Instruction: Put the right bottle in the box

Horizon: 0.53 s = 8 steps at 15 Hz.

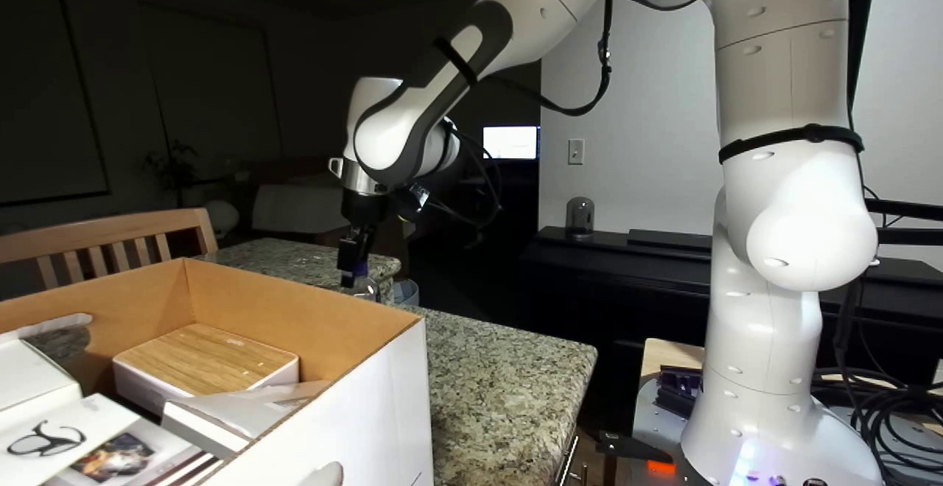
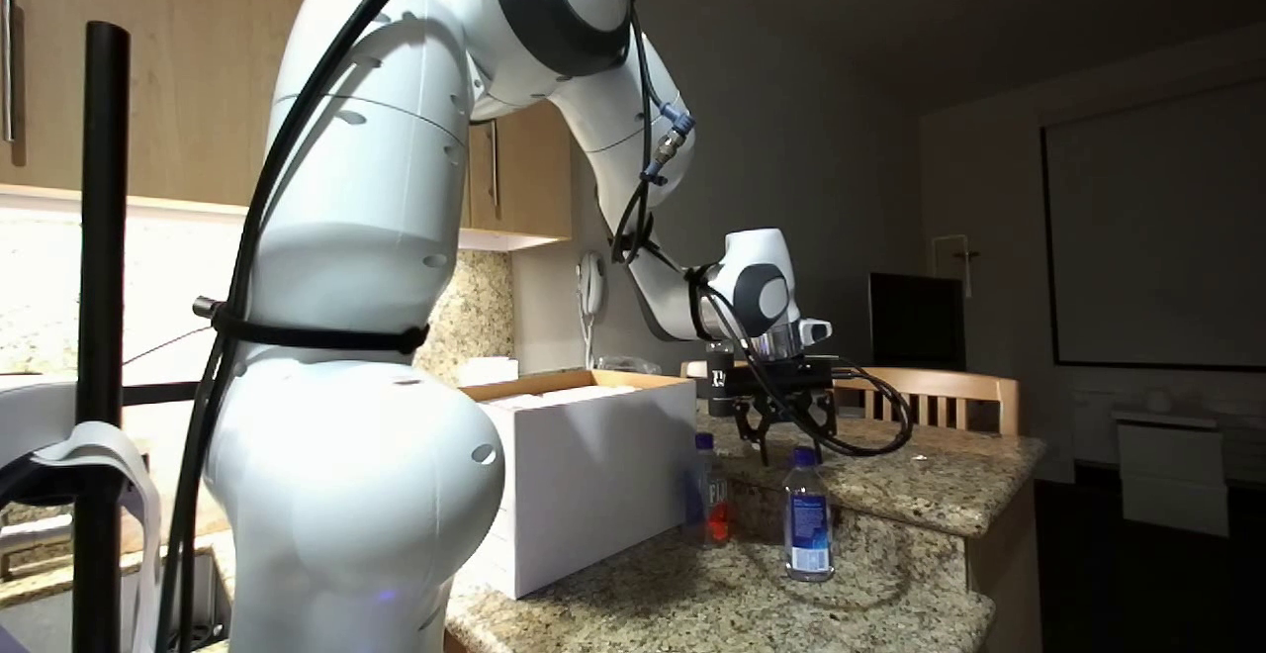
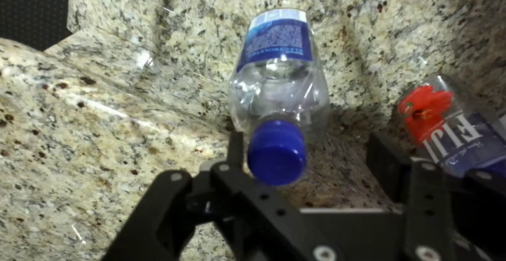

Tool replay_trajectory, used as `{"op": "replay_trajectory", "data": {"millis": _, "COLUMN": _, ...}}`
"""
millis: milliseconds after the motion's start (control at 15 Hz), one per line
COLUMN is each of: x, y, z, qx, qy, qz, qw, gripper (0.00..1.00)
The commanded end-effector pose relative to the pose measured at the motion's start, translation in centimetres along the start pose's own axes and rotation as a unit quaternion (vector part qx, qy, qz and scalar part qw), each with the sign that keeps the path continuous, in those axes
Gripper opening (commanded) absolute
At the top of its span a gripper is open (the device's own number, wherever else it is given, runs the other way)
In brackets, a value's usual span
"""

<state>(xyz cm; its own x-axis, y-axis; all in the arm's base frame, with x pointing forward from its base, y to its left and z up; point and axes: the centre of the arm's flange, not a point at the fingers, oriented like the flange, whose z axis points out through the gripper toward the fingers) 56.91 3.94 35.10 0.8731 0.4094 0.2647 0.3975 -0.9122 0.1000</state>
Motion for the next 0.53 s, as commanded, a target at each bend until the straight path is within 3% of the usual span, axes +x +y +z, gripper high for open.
{"op": "replay_trajectory", "data": {"millis": 0, "x": -0.75, "y": -0.28, "z": -1.09, "qx": -0.005, "qy": -0.009, "qz": 0.008, "qw": 0.9999, "gripper": 1.00}}
{"op": "replay_trajectory", "data": {"millis": 67, "x": -0.79, "y": -0.26, "z": -1.13, "qx": -0.004, "qy": -0.011, "qz": 0.010, "qw": 0.9999, "gripper": 1.00}}
{"op": "replay_trajectory", "data": {"millis": 200, "x": -0.87, "y": -0.13, "z": -1.19, "qx": -0.003, "qy": -0.015, "qz": 0.014, "qw": 0.9998, "gripper": 0.87}}
{"op": "replay_trajectory", "data": {"millis": 267, "x": -0.97, "y": -0.01, "z": -1.14, "qx": -0.002, "qy": -0.019, "qz": 0.018, "qw": 0.9996, "gripper": 0.73}}
{"op": "replay_trajectory", "data": {"millis": 467, "x": -1.25, "y": 0.31, "z": -0.96, "qx": 0.001, "qy": -0.029, "qz": 0.026, "qw": 0.9992, "gripper": 0.51}}
